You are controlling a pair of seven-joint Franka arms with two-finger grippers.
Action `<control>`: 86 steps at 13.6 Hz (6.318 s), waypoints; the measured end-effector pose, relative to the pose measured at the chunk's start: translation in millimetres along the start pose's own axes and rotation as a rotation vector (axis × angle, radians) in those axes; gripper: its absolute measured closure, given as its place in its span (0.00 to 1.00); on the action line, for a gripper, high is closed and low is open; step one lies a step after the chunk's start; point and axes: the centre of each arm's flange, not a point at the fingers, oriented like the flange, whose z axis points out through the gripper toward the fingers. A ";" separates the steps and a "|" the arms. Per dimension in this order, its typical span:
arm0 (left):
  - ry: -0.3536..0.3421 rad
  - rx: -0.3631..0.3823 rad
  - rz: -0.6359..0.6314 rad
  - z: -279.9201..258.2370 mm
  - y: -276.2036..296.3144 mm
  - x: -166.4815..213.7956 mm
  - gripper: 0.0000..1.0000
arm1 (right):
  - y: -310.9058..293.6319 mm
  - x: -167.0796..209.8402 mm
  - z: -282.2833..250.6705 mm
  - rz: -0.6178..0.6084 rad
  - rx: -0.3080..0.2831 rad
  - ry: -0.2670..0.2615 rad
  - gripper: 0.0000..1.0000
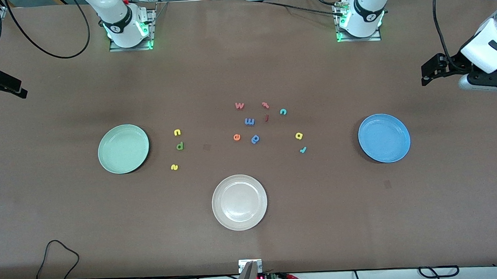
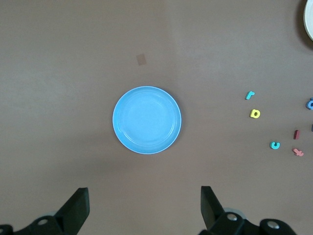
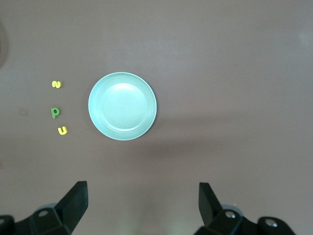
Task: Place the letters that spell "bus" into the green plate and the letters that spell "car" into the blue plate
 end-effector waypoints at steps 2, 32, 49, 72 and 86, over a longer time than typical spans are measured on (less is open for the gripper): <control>-0.002 0.000 0.000 0.1 0.0 -0.2 0.00 | 0.0 -0.4 0.3 0.000 0.000 -0.002 0.00; -0.036 -0.028 0.272 399.3 273.2 103.9 0.37 | -282.5 102.4 411.8 -0.043 -0.011 0.013 0.24; -0.195 0.054 0.187 328.7 193.8 107.5 0.89 | -299.9 94.5 425.0 -0.023 -0.024 0.001 0.53; -0.125 0.042 0.219 344.8 278.8 40.1 0.00 | -177.5 91.1 360.0 -0.005 -0.062 -0.092 0.72; -0.091 0.017 0.229 417.2 298.4 35.7 0.41 | -123.0 74.6 383.1 0.001 -0.041 -0.099 0.26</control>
